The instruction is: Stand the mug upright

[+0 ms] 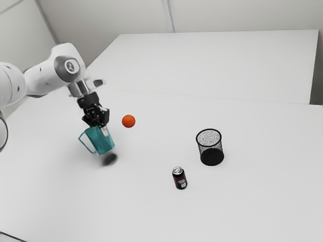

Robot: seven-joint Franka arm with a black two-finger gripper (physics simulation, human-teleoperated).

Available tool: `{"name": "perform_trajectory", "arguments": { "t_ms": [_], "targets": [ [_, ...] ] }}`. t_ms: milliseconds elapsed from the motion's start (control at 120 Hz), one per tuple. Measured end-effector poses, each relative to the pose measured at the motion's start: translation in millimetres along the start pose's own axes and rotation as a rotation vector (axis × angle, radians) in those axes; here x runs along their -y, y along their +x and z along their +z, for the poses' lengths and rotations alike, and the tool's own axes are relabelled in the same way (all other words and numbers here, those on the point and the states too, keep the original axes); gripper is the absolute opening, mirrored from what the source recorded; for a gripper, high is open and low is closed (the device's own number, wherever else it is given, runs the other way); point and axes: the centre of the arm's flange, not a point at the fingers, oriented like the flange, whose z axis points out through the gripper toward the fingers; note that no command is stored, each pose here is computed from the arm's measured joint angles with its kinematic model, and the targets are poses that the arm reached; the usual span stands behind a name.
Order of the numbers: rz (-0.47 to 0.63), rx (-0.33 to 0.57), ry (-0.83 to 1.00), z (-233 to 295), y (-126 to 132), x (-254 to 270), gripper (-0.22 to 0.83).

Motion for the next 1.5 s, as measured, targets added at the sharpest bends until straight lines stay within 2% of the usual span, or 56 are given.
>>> {"name": "perform_trajectory", "arguments": {
  "t_ms": [217,500,700,1042,1192,1267,1375,1500],
  "targets": [
    [0.035,-0.117,0.195,20,-11,-39,-0.15],
    [0.065,-0.318,0.308,38,-3,-76,-0.15],
    [0.020,-0.350,0.317,55,-7,-83,-0.15],
    [-0.075,-0.355,0.300,72,0,-75,-0.15],
    [-0.098,-0.363,0.294,70,-1,-77,0.18],
    [-0.106,-0.371,0.294,65,-3,-79,0.31],
    [-0.112,-0.387,0.296,51,-9,-86,0.43],
    [-0.094,-0.392,0.306,40,-16,-105,0.51]
  ]
}}
